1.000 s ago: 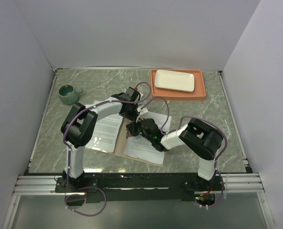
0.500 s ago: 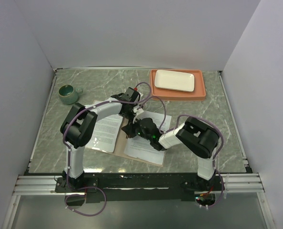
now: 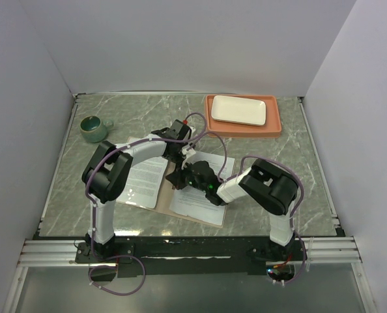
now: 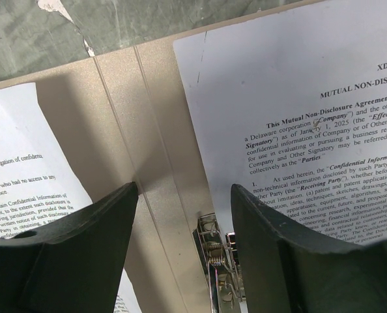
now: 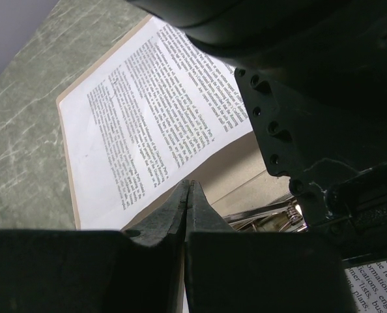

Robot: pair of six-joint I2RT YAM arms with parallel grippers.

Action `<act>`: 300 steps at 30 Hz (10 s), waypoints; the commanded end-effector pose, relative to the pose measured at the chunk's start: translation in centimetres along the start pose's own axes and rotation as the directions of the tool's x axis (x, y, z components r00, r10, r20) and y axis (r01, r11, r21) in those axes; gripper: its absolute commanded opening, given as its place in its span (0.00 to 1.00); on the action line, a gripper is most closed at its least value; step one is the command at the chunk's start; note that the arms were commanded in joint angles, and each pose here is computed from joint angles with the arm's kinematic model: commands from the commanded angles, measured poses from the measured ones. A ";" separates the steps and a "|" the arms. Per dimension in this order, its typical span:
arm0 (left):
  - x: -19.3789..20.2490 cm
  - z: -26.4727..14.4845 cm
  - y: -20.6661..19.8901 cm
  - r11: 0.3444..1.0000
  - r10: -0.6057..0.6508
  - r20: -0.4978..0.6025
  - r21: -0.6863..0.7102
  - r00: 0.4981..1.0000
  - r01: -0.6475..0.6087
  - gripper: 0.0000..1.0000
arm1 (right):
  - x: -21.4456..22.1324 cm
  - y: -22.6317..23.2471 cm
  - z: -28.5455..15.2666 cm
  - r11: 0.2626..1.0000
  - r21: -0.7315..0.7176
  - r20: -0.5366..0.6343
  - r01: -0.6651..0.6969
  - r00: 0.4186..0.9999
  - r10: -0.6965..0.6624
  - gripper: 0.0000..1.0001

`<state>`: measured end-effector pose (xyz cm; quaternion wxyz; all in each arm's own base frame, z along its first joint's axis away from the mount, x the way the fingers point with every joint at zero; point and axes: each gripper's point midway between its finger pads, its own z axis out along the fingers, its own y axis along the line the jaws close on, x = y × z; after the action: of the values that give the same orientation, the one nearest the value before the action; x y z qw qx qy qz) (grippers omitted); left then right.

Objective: Put the files into the folder

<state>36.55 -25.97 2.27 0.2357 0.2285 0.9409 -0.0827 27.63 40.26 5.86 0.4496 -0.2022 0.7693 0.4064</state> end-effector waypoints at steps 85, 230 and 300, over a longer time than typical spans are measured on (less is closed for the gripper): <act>5.4 1.4 1.4 0.999 -0.032 -0.118 -0.009 0.992 0.031 0.61 | 16.6 -8.0 -6.8 0.933 0.355 -0.444 -0.058 0.868 0.223 0.00; 12.9 -18.2 19.0 0.952 -0.276 0.169 0.185 0.946 0.245 0.96 | 1.0 -5.5 -2.1 0.649 0.758 -0.432 0.068 0.797 0.421 0.74; 15.6 -16.4 19.9 0.950 -0.290 0.037 0.128 0.956 0.283 0.96 | 10.5 -8.0 -5.8 0.692 0.658 -0.386 -0.298 0.656 0.649 0.12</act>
<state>25.97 2.27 7.11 0.2191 0.0924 0.9565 -0.1690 28.71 34.31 2.08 0.1889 0.0196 0.9571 0.2188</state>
